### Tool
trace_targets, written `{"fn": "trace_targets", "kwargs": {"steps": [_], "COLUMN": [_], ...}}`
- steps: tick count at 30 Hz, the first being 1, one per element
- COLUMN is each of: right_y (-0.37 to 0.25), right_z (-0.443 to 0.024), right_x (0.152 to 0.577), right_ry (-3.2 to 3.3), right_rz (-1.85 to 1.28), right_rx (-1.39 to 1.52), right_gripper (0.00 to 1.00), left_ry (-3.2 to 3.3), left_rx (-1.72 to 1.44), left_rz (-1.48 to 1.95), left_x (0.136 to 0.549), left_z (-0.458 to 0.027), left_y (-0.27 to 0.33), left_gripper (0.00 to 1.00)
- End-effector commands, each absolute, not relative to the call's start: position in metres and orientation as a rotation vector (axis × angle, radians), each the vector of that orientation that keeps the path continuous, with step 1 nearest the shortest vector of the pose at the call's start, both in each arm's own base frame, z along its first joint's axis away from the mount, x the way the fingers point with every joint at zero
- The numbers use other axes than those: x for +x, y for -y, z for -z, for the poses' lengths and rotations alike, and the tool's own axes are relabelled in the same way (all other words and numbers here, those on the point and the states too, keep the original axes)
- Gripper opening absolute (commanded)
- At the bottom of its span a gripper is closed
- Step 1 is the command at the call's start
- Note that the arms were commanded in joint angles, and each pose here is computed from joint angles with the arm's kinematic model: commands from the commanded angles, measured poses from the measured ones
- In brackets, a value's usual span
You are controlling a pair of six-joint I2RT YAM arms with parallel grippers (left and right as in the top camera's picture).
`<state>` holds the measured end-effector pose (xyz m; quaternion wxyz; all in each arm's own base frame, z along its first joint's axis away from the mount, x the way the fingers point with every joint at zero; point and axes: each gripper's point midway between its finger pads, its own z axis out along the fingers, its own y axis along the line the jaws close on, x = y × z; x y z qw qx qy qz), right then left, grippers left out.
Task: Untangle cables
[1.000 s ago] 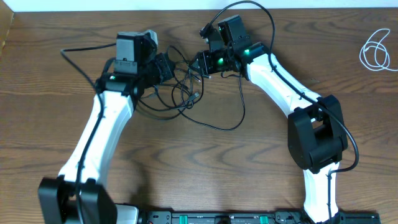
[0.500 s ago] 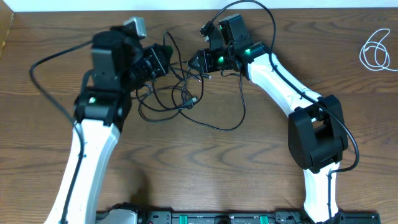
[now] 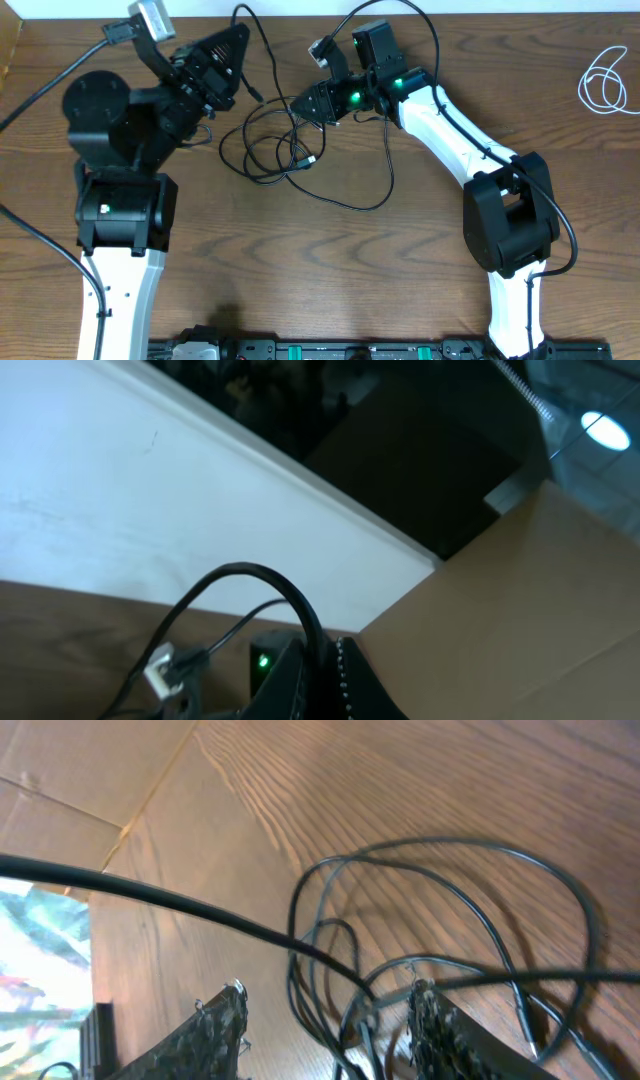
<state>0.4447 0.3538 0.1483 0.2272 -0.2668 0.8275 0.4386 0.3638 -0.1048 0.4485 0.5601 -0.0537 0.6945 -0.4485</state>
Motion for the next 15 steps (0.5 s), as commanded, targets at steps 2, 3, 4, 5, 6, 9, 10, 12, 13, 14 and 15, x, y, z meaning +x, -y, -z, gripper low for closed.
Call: {"fn": "trace_targets", "kwargs": {"steps": [2, 3, 4, 5, 6, 9, 10, 12, 13, 14, 15], "right_y": [-0.353, -0.354, -0.355, -0.356, -0.357, -0.359, -0.361, -0.366, -0.369, -0.372, -0.374], "right_z": [-0.133, -0.132, -0.131, -0.128, -0.125, -0.115, -0.112, -0.106, -0.104, -0.102, -0.099], "right_x": [0.444, 0.444, 0.442, 0.44, 0.439, 0.43, 0.426, 0.418, 0.415, 0.414, 0.413], "right_ry": [-2.321, -2.327, -2.334, -2.349, -2.363, -2.423, -2.44, -2.479, -2.494, -2.51, -2.533], "right_rz": [-1.132, -1.123, -1.115, -1.099, -1.082, -1.022, -1.009, -0.978, -0.959, -0.937, -0.901], "right_rx": [-0.748, -0.748, -0.75, -0.749, -0.748, -0.748, -0.75, -0.742, -0.735, -0.715, -0.673], "right_gripper": [0.51, 0.51, 0.5, 0.51, 0.5, 0.49, 0.48, 0.46, 0.45, 0.45, 0.45], "left_ry": [-1.549, -1.543, -1.532, -1.526, -1.521, -1.516, -1.518, -1.53, -1.54, -1.549, -1.56], "left_rx": [-0.134, -0.135, -0.137, -0.138, -0.134, -0.138, -0.139, -0.147, -0.154, -0.16, -0.167], "left_rz": [1.104, 1.105, 1.108, 1.111, 1.11, 1.104, 1.104, 1.105, 1.106, 1.107, 1.108], "left_x": [0.352, 0.352, 0.352, 0.351, 0.351, 0.352, 0.353, 0.355, 0.357, 0.359, 0.362], "left_z": [-0.484, -0.485, -0.489, -0.49, -0.491, -0.492, -0.491, -0.488, -0.485, -0.482, -0.478], "left_y": [0.097, 0.096, 0.095, 0.095, 0.095, 0.094, 0.094, 0.094, 0.094, 0.094, 0.094], "left_gripper": [0.07, 0.07, 0.07, 0.07, 0.07, 0.07, 0.07, 0.07, 0.07, 0.07, 0.07]}}
